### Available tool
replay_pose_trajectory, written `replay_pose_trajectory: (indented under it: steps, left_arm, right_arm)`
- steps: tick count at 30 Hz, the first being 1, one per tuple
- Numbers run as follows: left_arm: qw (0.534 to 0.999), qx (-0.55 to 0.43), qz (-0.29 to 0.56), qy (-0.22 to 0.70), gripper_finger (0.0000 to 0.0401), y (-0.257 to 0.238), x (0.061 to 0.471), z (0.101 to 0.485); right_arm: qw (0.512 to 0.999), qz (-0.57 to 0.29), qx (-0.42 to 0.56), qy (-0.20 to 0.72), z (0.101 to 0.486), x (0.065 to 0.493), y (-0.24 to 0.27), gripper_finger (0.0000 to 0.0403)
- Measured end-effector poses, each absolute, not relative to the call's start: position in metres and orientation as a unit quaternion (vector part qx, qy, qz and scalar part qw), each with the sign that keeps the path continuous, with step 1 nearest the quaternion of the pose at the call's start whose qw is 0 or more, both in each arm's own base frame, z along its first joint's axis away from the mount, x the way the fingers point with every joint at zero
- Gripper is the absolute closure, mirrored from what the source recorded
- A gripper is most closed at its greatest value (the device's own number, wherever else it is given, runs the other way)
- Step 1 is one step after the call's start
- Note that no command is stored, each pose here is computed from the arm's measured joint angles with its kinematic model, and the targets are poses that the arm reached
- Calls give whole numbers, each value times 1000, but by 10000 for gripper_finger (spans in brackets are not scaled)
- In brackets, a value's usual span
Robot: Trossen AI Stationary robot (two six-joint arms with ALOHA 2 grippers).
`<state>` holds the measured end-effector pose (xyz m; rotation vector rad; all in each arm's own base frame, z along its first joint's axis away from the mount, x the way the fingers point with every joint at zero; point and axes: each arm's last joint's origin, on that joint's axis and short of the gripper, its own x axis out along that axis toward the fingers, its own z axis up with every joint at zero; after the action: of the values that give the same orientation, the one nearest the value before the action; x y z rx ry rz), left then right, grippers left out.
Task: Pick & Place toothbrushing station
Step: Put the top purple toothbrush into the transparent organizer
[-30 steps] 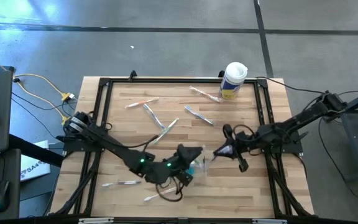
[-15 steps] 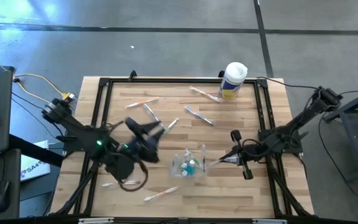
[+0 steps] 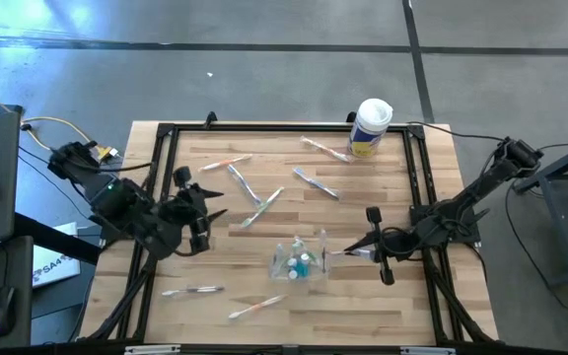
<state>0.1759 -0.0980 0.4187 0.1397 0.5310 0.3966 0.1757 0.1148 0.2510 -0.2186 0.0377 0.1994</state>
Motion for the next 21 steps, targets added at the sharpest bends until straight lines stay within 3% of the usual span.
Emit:
replay_pose_trajectory:
  steps: [11, 21]
  left_arm:
    - [918, 72, 211, 329, 224, -98, 174, 381]
    - [912, 83, 210, 343, 138, -100, 177, 364]
  right_arm:
    - [986, 97, -122, 64, 259, 207, 131, 394]
    - [983, 103, -125, 82, 261, 232, 143, 394]
